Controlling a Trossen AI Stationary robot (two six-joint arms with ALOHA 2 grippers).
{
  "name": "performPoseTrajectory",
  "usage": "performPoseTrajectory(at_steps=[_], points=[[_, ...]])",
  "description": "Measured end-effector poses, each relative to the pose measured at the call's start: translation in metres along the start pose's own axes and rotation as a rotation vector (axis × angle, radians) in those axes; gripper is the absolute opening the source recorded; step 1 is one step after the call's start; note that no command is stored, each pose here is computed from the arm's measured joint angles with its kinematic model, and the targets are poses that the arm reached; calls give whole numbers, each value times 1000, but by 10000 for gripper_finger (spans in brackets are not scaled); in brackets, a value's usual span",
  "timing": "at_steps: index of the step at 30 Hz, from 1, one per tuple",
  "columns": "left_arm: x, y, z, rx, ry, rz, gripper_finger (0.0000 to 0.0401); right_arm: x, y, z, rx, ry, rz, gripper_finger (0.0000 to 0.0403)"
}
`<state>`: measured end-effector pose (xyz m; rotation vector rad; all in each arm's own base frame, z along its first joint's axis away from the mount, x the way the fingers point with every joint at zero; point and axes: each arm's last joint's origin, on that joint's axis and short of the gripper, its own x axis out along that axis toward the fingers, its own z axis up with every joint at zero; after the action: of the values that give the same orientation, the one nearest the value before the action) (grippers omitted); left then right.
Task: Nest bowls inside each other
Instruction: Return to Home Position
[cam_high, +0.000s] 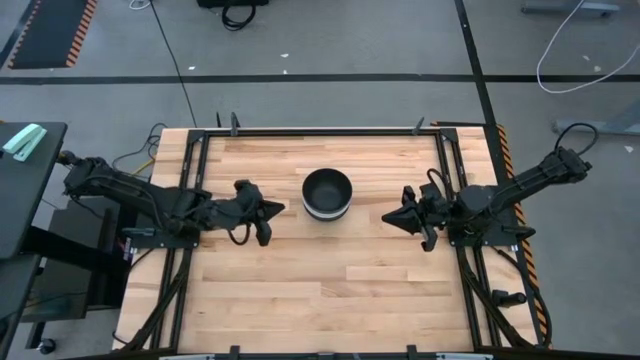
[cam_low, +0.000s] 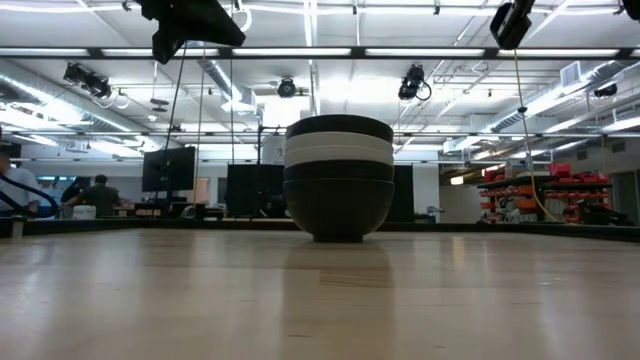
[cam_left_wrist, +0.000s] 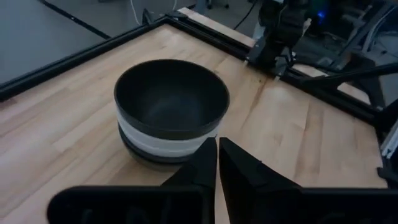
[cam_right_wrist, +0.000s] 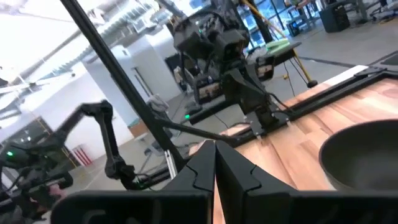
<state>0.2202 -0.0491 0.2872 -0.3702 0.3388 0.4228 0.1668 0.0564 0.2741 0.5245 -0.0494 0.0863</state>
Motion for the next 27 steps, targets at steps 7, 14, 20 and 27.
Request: performPoseTrajectory(at_steps=[7,14,20,27], points=[[-12,5,21,79,-55,-182,32,-17,3,15,-3,-63,101,18],[-27,12,49,144,-198,-420,39,-32,7,28,-29,-114,218,18],[-40,20,64,182,-304,-501,30,-37,10,33,-39,-152,268,18],[-45,24,66,230,-335,-479,23,-39,10,35,74,-144,280,18]])
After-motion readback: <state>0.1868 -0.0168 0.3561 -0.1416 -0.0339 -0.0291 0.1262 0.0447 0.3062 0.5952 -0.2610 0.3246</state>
